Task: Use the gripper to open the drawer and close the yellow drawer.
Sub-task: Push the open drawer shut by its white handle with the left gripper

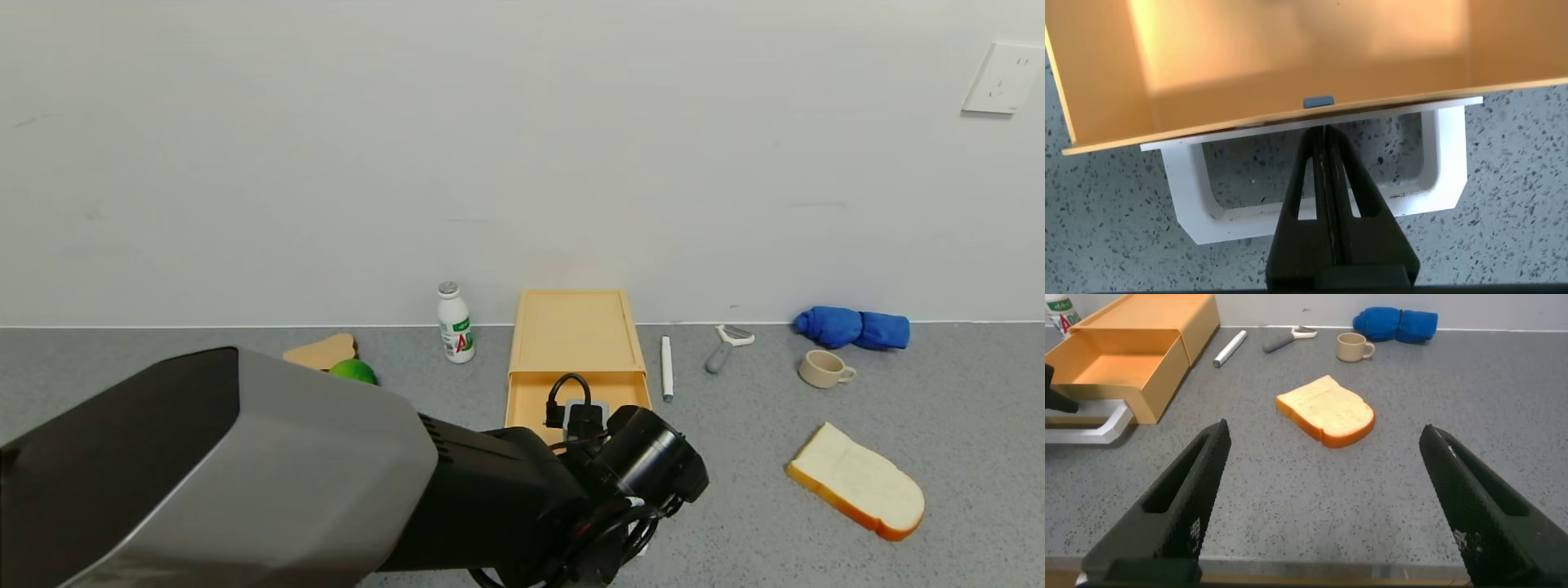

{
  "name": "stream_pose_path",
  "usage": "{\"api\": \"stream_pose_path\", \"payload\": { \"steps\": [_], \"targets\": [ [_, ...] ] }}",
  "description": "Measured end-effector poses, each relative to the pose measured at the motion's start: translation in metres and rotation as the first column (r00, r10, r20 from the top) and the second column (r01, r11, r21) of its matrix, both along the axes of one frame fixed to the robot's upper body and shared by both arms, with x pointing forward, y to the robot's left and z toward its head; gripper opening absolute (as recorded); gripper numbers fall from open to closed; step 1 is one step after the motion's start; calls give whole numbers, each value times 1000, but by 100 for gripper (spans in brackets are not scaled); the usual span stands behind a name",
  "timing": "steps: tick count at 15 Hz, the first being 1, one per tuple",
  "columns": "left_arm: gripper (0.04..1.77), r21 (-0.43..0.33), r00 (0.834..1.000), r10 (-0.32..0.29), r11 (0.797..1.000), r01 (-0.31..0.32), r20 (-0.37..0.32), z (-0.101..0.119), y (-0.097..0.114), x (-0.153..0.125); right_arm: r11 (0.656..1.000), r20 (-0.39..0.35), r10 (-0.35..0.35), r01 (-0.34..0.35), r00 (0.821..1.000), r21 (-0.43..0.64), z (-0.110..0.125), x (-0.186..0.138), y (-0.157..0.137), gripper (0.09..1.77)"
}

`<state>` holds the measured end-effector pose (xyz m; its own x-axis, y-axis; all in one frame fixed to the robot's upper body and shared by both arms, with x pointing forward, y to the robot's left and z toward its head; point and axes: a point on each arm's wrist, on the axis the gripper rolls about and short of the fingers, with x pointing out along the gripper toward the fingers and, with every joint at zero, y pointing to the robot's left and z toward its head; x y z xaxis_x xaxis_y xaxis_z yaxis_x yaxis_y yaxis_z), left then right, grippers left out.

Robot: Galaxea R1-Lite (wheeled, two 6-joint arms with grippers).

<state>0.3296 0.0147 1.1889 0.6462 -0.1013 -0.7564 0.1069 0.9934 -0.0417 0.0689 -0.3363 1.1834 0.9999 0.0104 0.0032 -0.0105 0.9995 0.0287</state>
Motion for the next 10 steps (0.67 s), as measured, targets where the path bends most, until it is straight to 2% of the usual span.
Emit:
{"api": "stream_pose_path", "payload": {
  "steps": [10],
  "targets": [
    [11, -3, 999, 18, 1000, -18, 39, 5, 1, 29, 1000, 0, 0, 0, 1000, 0, 0, 0, 0, 170]
  ]
}}
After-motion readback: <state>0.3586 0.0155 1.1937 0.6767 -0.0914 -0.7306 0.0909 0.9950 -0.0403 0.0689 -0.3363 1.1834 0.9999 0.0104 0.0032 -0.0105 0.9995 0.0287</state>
